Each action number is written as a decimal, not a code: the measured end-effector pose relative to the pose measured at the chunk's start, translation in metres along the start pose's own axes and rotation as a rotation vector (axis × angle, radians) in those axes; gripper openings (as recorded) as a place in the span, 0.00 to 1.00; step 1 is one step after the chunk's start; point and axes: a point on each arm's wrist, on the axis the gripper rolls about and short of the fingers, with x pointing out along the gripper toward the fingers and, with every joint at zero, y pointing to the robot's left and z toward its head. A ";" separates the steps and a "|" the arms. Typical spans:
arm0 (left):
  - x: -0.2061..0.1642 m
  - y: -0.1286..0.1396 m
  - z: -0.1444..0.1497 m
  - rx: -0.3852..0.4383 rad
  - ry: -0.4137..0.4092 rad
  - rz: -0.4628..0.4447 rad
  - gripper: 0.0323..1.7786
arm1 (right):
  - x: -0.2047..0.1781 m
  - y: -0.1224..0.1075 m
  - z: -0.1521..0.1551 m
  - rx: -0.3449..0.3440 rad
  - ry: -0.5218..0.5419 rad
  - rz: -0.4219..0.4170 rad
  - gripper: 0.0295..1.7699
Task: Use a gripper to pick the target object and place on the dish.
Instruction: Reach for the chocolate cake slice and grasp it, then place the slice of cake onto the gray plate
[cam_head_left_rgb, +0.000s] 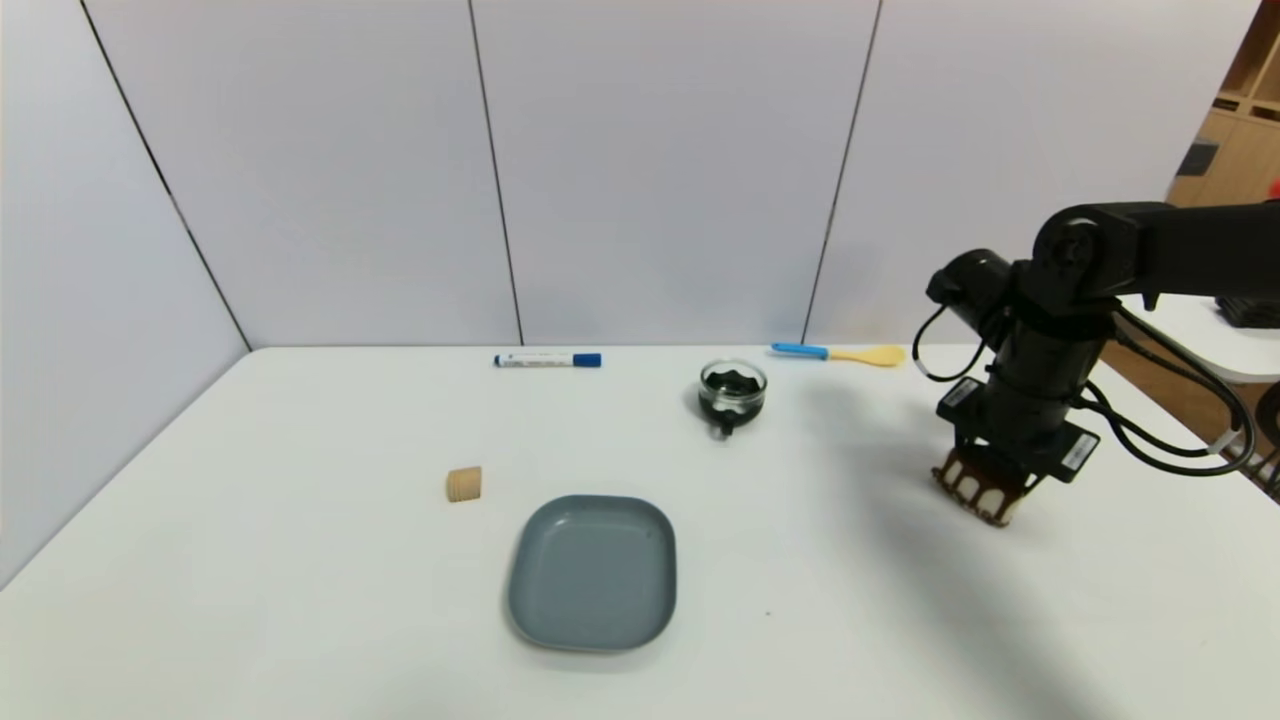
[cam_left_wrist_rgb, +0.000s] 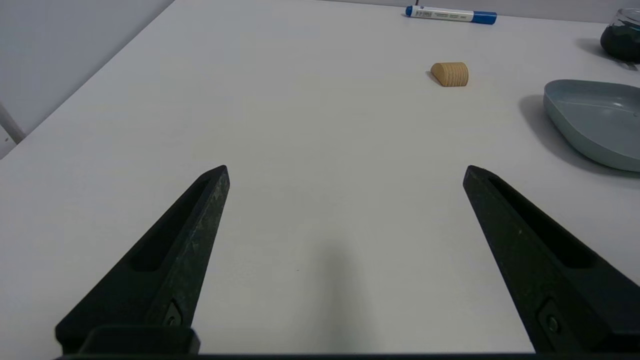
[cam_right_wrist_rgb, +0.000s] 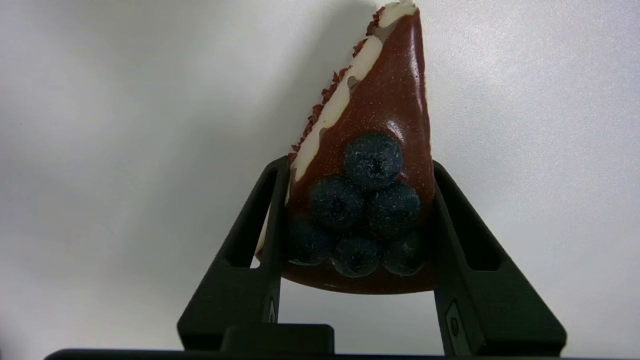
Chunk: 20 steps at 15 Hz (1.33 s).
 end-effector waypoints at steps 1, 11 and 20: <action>0.000 0.000 0.000 0.000 0.000 0.000 0.95 | 0.000 0.000 0.000 -0.001 0.000 0.000 0.45; 0.000 0.000 0.000 0.000 0.000 0.000 0.95 | -0.047 -0.011 -0.008 -0.041 0.019 0.154 0.45; 0.000 0.000 0.000 0.000 0.000 0.000 0.95 | -0.117 -0.025 -0.062 -0.545 0.016 0.405 0.45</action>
